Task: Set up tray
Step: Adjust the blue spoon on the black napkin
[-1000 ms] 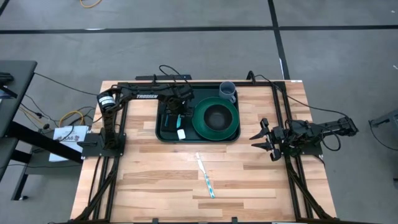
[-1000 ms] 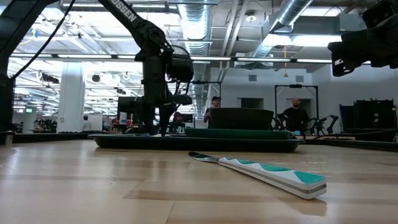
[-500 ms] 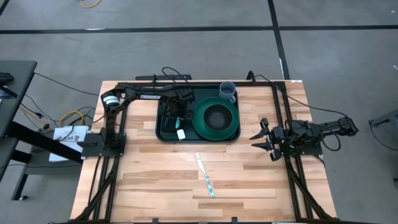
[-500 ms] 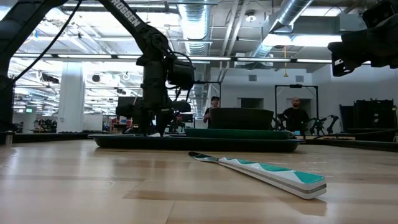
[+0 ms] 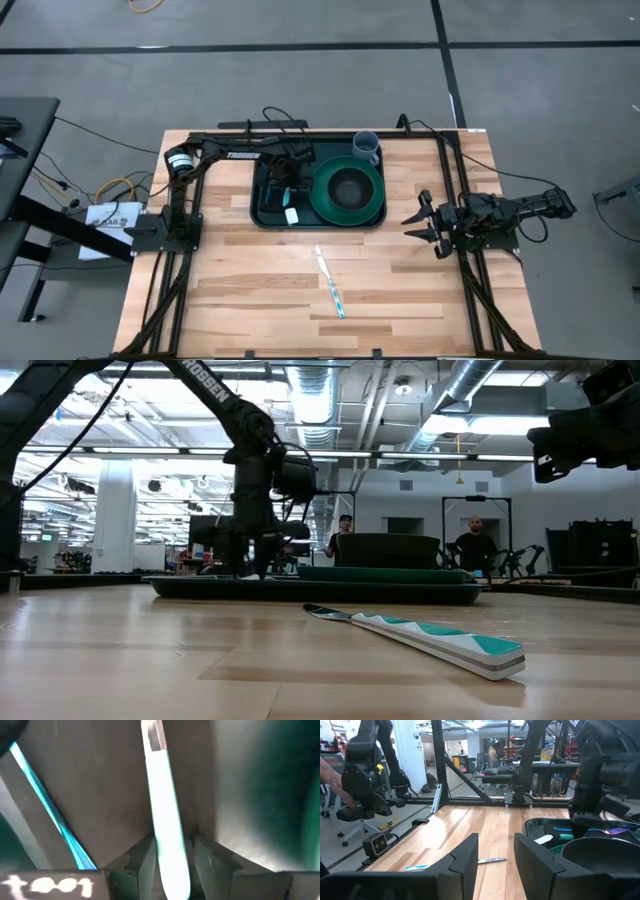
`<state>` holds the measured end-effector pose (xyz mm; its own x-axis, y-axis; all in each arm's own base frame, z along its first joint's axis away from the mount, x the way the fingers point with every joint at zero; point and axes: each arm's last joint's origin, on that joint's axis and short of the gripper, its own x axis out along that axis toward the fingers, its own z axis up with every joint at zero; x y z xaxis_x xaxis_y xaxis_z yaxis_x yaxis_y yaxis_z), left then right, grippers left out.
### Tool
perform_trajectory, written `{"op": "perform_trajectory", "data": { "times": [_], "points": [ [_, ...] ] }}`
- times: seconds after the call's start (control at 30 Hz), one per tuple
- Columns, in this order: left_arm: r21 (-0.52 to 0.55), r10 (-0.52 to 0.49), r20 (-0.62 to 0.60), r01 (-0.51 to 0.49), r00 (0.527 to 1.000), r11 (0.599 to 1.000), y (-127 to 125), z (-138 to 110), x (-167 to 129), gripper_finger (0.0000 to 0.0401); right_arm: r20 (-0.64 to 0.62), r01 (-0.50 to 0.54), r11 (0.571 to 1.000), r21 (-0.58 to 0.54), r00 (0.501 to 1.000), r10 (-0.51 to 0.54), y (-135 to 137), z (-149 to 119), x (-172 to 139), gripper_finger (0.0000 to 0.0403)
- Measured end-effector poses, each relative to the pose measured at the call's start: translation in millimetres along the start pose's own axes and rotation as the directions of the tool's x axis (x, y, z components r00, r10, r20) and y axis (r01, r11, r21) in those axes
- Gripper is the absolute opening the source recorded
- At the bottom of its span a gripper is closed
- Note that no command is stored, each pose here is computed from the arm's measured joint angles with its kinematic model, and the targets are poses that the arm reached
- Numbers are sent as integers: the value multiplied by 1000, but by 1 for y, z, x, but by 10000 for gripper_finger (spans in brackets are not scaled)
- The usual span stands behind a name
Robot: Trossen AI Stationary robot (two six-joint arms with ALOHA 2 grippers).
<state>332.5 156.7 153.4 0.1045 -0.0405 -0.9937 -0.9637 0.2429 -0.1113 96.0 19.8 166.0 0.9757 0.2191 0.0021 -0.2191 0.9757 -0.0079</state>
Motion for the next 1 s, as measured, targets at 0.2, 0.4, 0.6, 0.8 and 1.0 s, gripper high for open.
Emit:
{"op": "perform_trajectory", "data": {
  "times": [0.2,0.4,0.6,0.8,1.0],
  "points": [
    [48,-4,50,2,999,999,-8,7,-16,118,0,0,1000,0,1000,0,0,0,0,118],
    [45,31,29,-32,999,998,-4,4,-16,118,0,0,1000,0,1000,0,0,0,0,118],
    [45,44,34,-46,998,998,-3,4,-15,118,0,0,1000,0,1000,0,0,0,0,118],
    [45,37,26,-38,999,998,-3,4,-15,118,0,0,1000,0,1000,0,0,0,0,118],
    [47,8,27,-10,1000,999,-5,5,-15,118,0,0,1000,0,1000,0,0,0,0,118]
  ]
}}
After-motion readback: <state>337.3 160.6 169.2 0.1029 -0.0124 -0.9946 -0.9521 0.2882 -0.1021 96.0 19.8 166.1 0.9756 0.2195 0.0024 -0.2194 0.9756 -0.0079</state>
